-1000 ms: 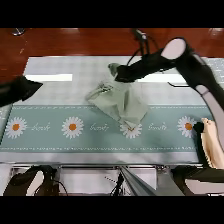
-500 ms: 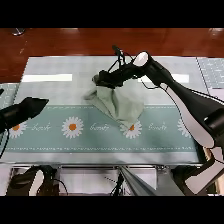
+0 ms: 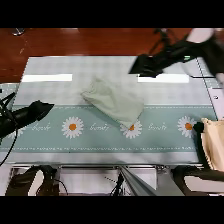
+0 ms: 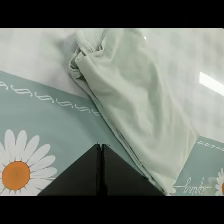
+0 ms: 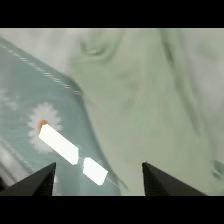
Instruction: Fold the shirts.
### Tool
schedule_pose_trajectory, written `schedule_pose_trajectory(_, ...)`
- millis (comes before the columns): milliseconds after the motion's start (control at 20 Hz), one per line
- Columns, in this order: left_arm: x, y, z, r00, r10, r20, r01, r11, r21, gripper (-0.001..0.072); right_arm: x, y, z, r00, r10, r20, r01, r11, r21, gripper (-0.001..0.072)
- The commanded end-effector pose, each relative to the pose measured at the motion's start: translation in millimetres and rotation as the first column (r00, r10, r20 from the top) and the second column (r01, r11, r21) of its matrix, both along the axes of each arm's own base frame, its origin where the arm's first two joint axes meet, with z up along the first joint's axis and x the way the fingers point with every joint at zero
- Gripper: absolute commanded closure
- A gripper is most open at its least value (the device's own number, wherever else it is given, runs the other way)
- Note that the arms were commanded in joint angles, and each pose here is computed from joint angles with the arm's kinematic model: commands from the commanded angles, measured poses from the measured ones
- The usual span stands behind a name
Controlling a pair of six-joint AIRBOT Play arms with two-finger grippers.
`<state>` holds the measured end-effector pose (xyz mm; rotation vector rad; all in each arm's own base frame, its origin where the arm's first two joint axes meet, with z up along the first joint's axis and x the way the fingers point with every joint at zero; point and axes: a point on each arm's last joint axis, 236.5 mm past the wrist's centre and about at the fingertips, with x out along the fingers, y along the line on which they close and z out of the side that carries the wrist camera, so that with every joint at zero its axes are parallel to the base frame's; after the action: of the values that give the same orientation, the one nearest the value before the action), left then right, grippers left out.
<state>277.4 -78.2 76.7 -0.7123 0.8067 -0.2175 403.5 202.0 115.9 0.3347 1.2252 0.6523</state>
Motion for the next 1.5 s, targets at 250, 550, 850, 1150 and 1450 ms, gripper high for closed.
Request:
schedule_pose_trajectory(250, -1, -6, -3, 0.999, -0.046, 0.012, 0.046, 0.999, 0.029, 0.0685, -126, -139, -110, 0.705, -0.709, 0.022, 0.709, 0.705, -0.020, 0.0092)
schedule_pose_trajectory(550, -3, -20, -9, 0.995, -0.096, -0.011, 0.097, 0.995, 0.023, 0.0685, -136, -58, -172, 0.727, -0.634, -0.264, 0.676, 0.728, 0.114, 0.0092)
schedule_pose_trajectory(850, -1, -24, -11, 0.994, -0.107, -0.011, 0.107, 0.994, 0.022, 0.0685, -105, -6, -194, 0.777, -0.446, -0.444, 0.564, 0.806, 0.177, 0.0092)
schedule_pose_trajectory(1150, -1, -24, -11, 0.994, -0.106, -0.011, 0.106, 0.994, 0.023, 0.0685, -77, 22, -204, 0.799, -0.351, -0.489, 0.489, 0.852, 0.188, 0.0099)
schedule_pose_trajectory(1450, 1, -23, -10, 0.995, -0.099, -0.003, 0.099, 0.995, 0.024, 0.0684, -55, 67, -164, 0.945, -0.133, -0.300, 0.206, 0.952, 0.227, 0.0689)
